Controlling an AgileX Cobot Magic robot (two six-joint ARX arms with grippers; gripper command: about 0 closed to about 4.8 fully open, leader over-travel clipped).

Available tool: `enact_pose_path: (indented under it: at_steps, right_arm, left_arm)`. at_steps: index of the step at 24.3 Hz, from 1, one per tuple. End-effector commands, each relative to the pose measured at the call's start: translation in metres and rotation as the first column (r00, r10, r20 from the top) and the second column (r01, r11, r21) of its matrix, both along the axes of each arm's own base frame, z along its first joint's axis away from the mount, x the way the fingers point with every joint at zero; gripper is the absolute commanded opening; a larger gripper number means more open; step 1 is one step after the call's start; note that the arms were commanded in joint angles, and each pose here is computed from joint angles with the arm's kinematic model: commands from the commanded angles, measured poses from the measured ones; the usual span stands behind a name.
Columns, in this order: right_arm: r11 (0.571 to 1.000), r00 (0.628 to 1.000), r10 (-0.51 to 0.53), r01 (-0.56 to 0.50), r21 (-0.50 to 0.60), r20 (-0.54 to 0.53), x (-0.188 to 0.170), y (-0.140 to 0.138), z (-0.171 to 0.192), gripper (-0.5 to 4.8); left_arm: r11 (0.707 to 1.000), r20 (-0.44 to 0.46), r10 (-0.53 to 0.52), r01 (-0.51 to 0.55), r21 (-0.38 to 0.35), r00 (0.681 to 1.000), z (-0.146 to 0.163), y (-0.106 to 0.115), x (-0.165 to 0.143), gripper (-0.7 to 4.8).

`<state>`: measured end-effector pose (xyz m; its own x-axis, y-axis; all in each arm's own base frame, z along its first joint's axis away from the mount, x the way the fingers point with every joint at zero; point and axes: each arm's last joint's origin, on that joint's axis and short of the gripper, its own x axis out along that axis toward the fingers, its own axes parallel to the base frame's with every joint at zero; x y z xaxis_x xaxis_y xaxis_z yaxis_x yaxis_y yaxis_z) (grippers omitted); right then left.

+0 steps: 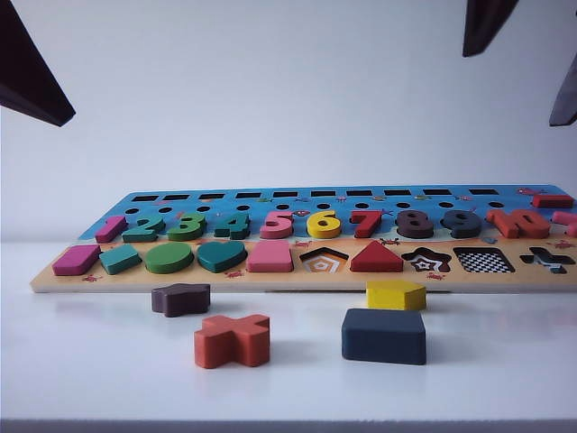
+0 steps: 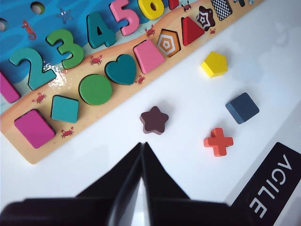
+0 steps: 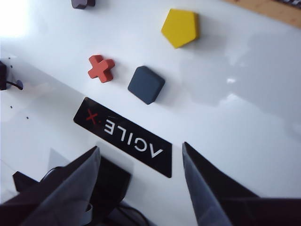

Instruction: Insert the cube into the slot.

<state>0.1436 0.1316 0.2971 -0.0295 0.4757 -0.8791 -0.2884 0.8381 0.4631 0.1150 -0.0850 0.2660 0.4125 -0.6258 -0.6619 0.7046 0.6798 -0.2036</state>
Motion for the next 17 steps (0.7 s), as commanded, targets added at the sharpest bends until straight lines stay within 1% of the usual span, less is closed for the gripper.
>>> enact_pose_path:
  at_steps: [1, 6, 9, 11, 15, 17]
  right_arm:
    - [0.998, 0.995, -0.068, 0.069, 0.003, -0.072, 0.002, 0.008, -0.003, 3.19]
    - [0.991, 0.979, -0.135, 0.135, -0.013, -0.153, 0.006, 0.022, -0.012, 3.15]
    - [0.990, 0.970, -0.136, 0.137, -0.008, -0.200, 0.007, 0.032, -0.017, 3.15]
    - [0.991, 0.966, -0.135, 0.132, -0.025, -0.223, 0.008, 0.039, -0.023, 3.15]
    - [0.990, 0.958, -0.136, 0.123, -0.068, -0.254, 0.011, 0.053, -0.036, 3.15]
    - [0.986, 0.960, -0.154, 0.134, -0.101, -0.234, 0.012, 0.062, -0.043, 3.15]
  left_arm:
    - [1.000, 0.018, 0.002, -0.002, -0.009, 1.000, 0.002, 0.000, 0.001, 0.10]
    - [1.000, 0.017, 0.001, -0.001, -0.009, 1.000, 0.002, 0.000, 0.001, 0.10]
    - [1.000, 0.018, 0.001, -0.001, -0.009, 1.000, 0.002, 0.000, 0.001, 0.10]
    - [1.000, 0.018, 0.001, -0.001, -0.009, 1.000, 0.002, 0.000, 0.001, 0.10]
    - [1.000, 0.018, 0.001, -0.001, -0.009, 1.000, 0.003, 0.000, 0.001, 0.10]
    - [1.000, 0.018, 0.001, -0.001, -0.009, 1.000, 0.002, 0.000, 0.001, 0.10]
